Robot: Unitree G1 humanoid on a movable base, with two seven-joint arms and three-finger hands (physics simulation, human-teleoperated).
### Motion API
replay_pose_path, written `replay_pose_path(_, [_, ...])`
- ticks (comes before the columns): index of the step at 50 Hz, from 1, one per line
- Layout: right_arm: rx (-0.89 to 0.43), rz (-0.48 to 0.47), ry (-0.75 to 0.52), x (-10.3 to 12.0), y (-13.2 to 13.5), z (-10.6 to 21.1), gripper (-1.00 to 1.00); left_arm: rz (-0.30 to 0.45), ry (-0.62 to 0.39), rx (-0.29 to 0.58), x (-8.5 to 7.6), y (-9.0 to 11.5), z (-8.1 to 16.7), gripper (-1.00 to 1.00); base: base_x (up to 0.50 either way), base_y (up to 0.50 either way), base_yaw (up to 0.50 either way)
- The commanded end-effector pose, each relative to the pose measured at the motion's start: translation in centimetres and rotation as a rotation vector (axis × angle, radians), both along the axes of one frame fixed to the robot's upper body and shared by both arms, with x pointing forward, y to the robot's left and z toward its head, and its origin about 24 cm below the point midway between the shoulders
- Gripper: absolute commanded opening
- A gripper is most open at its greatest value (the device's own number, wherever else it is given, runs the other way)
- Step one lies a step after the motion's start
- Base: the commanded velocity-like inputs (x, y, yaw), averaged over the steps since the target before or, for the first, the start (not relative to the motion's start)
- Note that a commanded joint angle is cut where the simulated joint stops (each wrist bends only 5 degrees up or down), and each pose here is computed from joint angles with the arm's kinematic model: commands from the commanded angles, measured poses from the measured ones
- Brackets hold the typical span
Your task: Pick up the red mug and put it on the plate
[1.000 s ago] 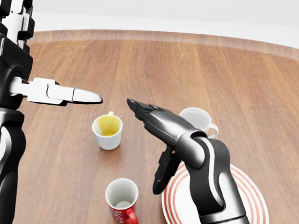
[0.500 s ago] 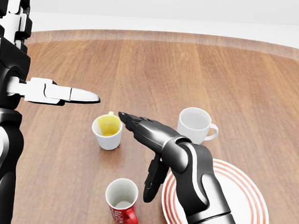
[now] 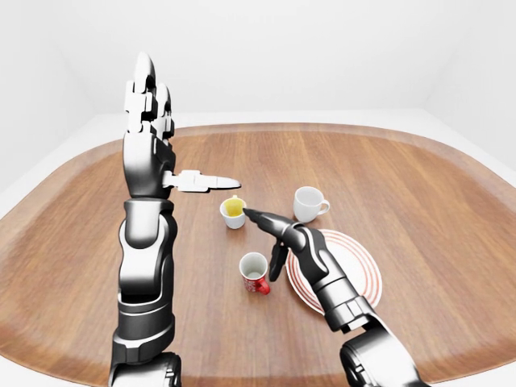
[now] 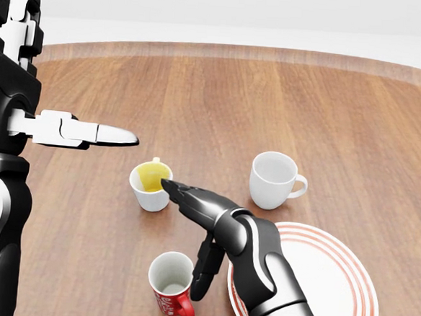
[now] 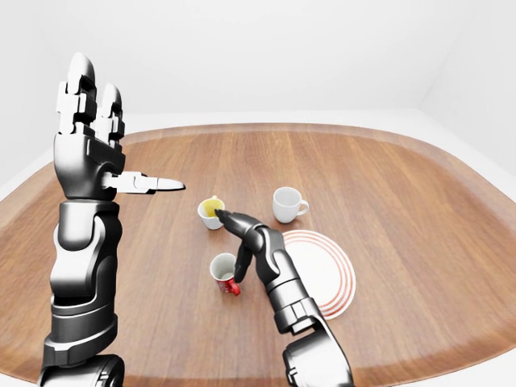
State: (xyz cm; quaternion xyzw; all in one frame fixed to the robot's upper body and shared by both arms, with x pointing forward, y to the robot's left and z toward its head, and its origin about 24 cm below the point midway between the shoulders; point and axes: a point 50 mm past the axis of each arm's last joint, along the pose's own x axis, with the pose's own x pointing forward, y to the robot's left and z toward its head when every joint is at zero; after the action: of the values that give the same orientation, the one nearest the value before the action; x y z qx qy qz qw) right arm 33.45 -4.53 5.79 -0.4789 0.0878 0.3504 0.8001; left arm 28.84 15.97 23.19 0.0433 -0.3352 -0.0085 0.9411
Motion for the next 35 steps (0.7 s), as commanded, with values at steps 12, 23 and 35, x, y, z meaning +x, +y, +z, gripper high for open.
replay_pose_path(12, [-0.019,-0.038,0.101,-0.4,0.9,-3.6,1.00,0.000,-0.002,0.000,0.0,0.1,0.1,1.00,0.00,0.00,0.00])
replay_pose_path(23, [-0.030,-0.056,0.138,-0.4,1.3,-4.7,1.00,0.004,-0.002,-0.001,0.0,0.3,0.1,1.00,0.00,0.00,0.00])
replay_pose_path(35, [-0.043,-0.070,0.169,-0.7,1.6,-5.7,1.00,0.005,0.000,-0.003,0.0,0.4,0.0,1.00,0.00,0.00,0.00])
